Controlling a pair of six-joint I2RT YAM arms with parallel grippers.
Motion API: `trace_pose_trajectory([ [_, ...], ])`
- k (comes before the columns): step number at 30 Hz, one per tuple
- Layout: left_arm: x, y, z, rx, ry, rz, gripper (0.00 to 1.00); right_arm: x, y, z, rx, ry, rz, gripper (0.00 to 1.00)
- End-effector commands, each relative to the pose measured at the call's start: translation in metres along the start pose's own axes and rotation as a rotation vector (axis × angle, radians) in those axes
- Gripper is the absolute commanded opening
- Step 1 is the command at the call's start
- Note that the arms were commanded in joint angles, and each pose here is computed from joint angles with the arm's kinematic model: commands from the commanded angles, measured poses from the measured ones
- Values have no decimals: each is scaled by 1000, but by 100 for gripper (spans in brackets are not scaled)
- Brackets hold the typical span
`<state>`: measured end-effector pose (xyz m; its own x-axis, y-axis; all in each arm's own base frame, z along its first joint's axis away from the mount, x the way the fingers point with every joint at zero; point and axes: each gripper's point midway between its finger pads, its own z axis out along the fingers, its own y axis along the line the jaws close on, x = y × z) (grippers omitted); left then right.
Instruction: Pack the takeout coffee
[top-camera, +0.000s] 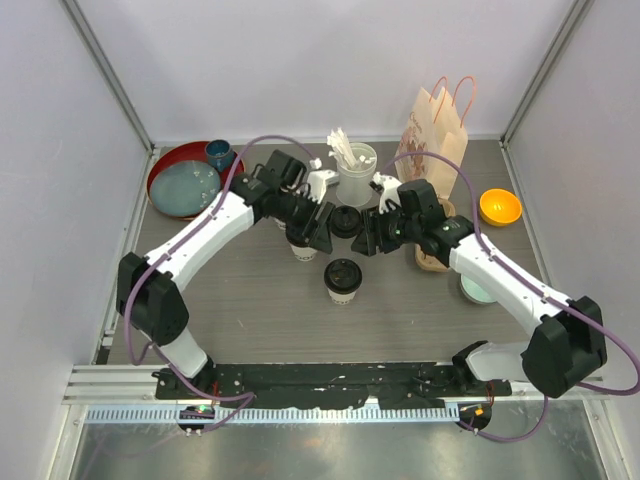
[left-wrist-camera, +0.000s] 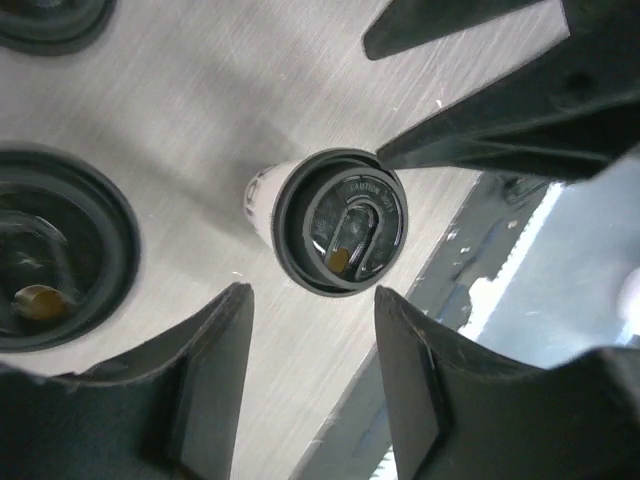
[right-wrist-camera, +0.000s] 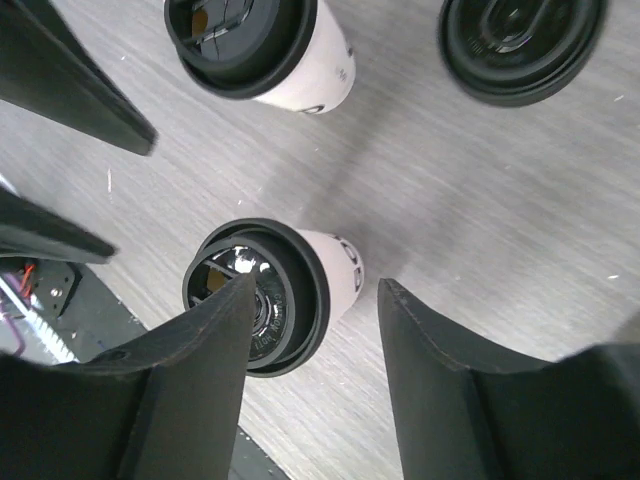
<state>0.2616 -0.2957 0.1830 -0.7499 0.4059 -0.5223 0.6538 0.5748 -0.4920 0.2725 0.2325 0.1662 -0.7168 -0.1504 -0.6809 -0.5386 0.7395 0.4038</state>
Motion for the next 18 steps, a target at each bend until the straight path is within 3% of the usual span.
trace_pose_trajectory([
  [1, 8, -1, -40, 32, 157, 397, 58, -32, 4, -24, 83, -83, -81, 60],
  [5, 16, 43, -54, -64, 243, 558, 59, -33, 16, -31, 67, -104, -110, 64],
  [8, 12, 66, -50, -134, 229, 692, 59, -33, 18, -32, 55, -123, -116, 65],
  [18, -1, 67, -34, -66, 139, 983, 60, -9, 18, -26, 20, -64, -114, 65],
])
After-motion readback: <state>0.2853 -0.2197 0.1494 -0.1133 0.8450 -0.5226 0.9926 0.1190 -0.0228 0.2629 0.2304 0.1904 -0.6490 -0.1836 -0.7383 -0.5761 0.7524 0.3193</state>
